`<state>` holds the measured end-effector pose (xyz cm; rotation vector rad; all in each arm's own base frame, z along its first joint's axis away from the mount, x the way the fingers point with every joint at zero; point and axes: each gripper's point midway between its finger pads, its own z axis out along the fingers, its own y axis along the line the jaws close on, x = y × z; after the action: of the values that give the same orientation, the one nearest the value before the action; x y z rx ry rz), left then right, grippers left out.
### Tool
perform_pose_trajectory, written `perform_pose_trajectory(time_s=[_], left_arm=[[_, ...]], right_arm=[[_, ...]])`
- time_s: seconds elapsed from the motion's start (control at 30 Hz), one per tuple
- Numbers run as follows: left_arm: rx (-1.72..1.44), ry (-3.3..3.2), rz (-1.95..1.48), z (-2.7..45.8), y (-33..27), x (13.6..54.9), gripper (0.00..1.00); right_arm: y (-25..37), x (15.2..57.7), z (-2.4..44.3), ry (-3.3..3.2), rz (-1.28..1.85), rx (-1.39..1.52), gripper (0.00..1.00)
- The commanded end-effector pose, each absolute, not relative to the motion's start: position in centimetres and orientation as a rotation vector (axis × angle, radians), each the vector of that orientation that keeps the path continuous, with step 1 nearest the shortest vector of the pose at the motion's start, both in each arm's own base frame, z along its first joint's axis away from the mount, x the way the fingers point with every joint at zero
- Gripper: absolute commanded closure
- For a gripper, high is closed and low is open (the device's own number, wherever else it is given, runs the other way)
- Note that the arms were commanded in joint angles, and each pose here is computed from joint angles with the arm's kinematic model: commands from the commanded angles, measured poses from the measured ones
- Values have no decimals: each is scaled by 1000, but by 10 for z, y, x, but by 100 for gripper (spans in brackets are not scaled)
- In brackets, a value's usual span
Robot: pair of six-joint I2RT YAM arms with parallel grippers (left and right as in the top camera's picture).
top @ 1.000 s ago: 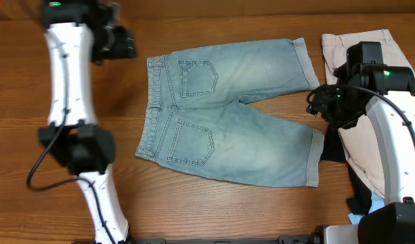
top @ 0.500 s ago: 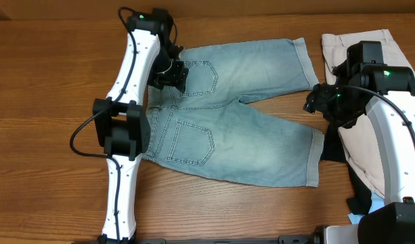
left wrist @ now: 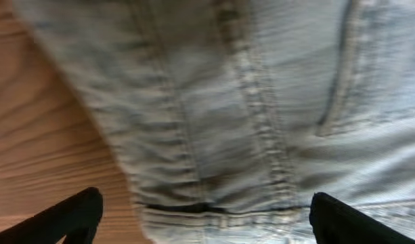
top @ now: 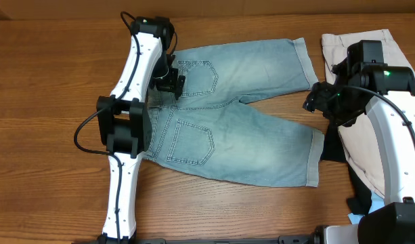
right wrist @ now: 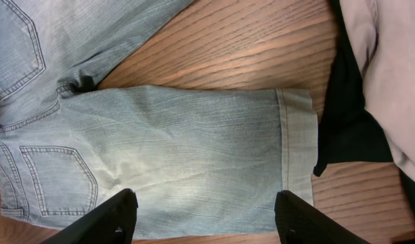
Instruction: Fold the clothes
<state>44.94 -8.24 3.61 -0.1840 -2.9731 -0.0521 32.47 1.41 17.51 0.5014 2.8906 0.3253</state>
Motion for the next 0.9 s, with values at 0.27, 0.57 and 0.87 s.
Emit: perform_pose_trajectory(time_s=[0.27, 0.57, 0.87], left_arm=[[-47, -3016, -164, 23, -36, 468, 0], [-143, -3089, -44, 21, -51, 486, 2], [-158, -3178, -20, 24, -59, 507, 10]], right_arm=[[53, 341, 175, 2878, 355, 316, 30], [64, 344, 143, 2980, 345, 300, 25], [65, 352, 131, 2991, 342, 303, 24]])
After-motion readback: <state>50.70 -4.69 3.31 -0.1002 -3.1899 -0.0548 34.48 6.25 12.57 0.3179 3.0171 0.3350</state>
